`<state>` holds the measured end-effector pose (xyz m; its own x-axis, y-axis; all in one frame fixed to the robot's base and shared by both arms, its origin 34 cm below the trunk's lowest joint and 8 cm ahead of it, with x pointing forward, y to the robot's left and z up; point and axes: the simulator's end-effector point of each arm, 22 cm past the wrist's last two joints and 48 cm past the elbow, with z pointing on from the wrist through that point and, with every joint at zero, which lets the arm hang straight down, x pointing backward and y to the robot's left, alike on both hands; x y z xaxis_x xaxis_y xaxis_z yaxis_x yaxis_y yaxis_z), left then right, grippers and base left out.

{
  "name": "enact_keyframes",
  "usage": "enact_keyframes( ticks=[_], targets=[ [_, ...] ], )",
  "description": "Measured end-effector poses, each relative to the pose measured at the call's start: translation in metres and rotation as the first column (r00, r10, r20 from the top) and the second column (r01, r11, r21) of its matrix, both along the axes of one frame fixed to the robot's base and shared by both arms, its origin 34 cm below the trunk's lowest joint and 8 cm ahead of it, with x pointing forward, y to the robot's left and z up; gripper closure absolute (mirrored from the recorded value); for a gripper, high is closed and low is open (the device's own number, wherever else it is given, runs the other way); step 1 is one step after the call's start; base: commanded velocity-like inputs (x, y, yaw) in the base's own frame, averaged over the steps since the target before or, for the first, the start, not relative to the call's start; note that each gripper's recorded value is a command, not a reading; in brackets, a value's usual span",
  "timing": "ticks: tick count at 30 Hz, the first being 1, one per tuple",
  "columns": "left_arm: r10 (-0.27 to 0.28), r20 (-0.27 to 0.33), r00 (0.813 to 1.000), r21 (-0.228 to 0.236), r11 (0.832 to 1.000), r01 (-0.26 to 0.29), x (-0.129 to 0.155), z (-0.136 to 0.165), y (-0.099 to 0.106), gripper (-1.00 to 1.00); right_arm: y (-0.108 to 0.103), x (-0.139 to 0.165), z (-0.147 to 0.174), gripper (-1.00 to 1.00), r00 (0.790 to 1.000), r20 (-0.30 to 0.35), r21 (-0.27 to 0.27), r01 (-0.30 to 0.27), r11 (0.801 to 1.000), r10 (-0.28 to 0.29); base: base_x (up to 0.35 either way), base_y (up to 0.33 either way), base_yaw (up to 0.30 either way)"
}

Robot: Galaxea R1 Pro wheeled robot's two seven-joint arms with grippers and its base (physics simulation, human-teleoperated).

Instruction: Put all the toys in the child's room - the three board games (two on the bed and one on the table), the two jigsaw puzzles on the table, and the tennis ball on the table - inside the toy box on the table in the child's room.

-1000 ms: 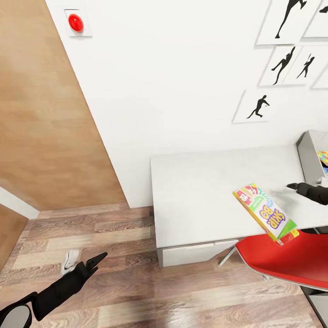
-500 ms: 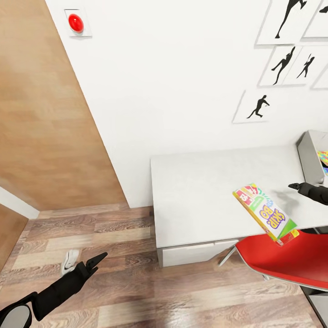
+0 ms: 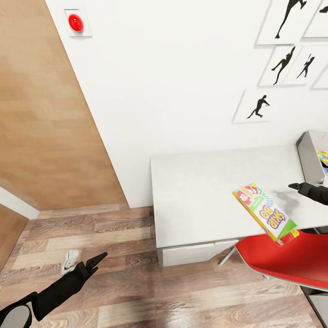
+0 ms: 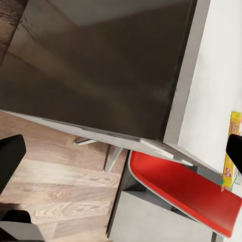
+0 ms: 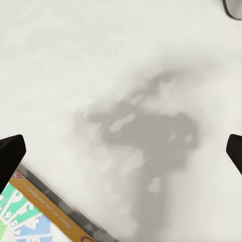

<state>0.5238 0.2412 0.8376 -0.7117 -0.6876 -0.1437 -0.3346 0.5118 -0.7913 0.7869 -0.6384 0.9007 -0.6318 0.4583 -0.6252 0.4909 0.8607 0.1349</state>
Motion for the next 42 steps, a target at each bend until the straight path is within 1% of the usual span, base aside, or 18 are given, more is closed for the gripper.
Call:
enact_keyframes(
  ticks=[11, 13, 19, 28, 42],
  targets=[
    [-0.002, 0.001, 1.000, 0.001, 1.000, 0.002, 0.000, 0.000, -0.001, -1.00, 0.001, 0.001, 0.001, -1.00, 1.000, 0.003, 0.001, -0.002, 1.000, 0.002, -0.003, 0.009, 0.000],
    [-0.011, -0.006, 1.000, 0.004, 1.000, 0.011, -0.005, -0.002, -0.005, -1.00, 0.006, 0.007, 0.004, -1.00, 1.000, 0.019, 0.014, -0.009, 1.000, 0.009, -0.034, 0.106, 0.000],
    [-0.020, -0.012, 1.000, 0.006, 1.000, 0.020, -0.010, -0.004, -0.009, -1.00, 0.013, 0.019, 0.016, -1.00, 0.998, 0.051, 0.017, -0.029, 0.999, 0.028, -0.062, 0.190, 0.000],
    [-0.023, -0.016, 1.000, 0.009, 1.000, 0.023, -0.012, -0.006, -0.010, -1.00, 0.017, 0.023, 0.020, -1.00, 0.997, 0.062, 0.019, -0.039, 0.999, 0.038, -0.057, 0.175, 0.000],
    [-0.024, -0.019, 1.000, 0.012, 1.000, 0.024, -0.013, -0.007, -0.010, -1.00, 0.019, 0.025, 0.021, -1.00, 0.997, 0.066, 0.020, -0.044, 0.999, 0.043, -0.014, 0.042, 0.000]
  ],
)
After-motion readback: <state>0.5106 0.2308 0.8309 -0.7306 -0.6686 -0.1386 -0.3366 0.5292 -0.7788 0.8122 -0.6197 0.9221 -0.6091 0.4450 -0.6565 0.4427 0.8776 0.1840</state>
